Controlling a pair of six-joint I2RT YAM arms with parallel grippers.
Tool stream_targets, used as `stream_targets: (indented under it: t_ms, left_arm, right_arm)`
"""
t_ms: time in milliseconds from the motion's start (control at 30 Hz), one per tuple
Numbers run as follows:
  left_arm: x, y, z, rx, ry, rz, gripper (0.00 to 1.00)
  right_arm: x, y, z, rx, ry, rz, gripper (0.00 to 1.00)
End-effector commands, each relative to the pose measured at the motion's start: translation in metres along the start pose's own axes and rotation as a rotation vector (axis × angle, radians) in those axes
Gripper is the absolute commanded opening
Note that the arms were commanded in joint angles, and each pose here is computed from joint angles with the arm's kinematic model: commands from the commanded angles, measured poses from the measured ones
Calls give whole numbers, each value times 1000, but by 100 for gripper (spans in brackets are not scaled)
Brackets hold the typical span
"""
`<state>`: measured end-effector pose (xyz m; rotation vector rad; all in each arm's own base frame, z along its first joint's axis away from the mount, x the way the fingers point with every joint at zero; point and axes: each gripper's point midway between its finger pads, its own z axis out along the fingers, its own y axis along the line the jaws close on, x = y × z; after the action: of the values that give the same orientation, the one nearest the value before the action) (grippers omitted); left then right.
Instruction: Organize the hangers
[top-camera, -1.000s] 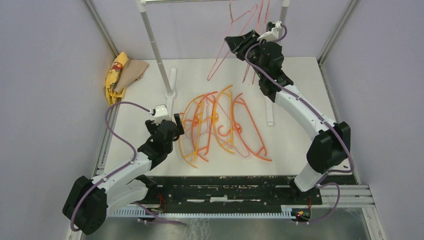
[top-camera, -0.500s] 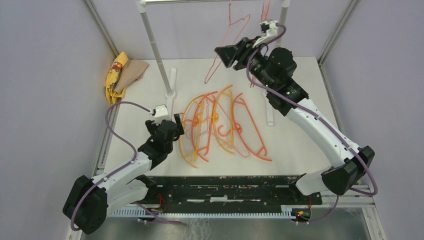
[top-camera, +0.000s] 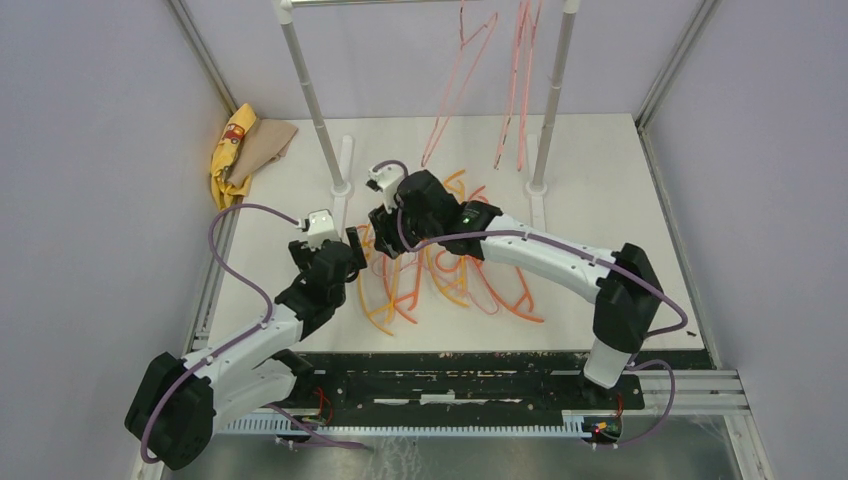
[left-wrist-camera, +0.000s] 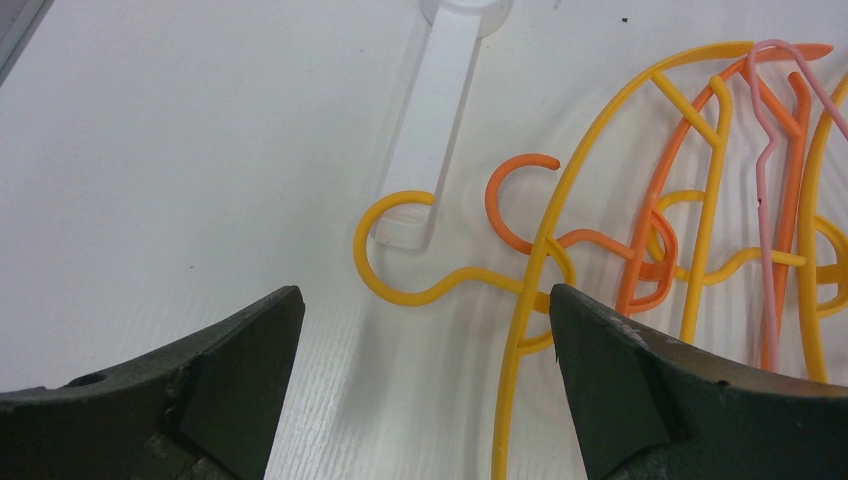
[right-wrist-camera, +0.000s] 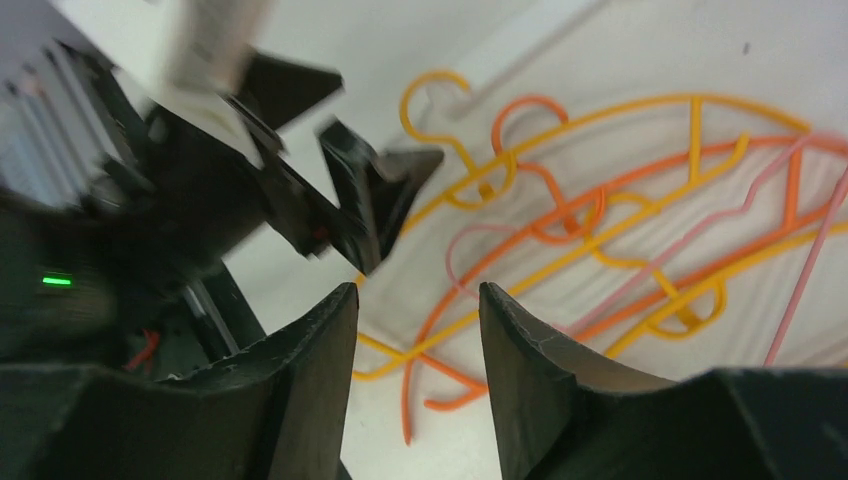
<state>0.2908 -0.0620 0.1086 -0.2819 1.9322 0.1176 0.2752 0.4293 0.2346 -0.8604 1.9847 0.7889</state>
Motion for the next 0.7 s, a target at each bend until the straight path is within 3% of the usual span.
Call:
stream_targets:
  t_ms: [0,233,667]
  left_arm:
    - [-12,5,-3,-31,-54,-83,99]
    - [-11,3,-2,-26,-47,-80,99]
    - [-9,1,0,-23,-40,-77,99]
  right_arm:
    - [65,-34,6,140,188,-63,54]
    - [154,-77,-1,297,352,-78,55]
    - [193,-115,-6,321,424,-3,51]
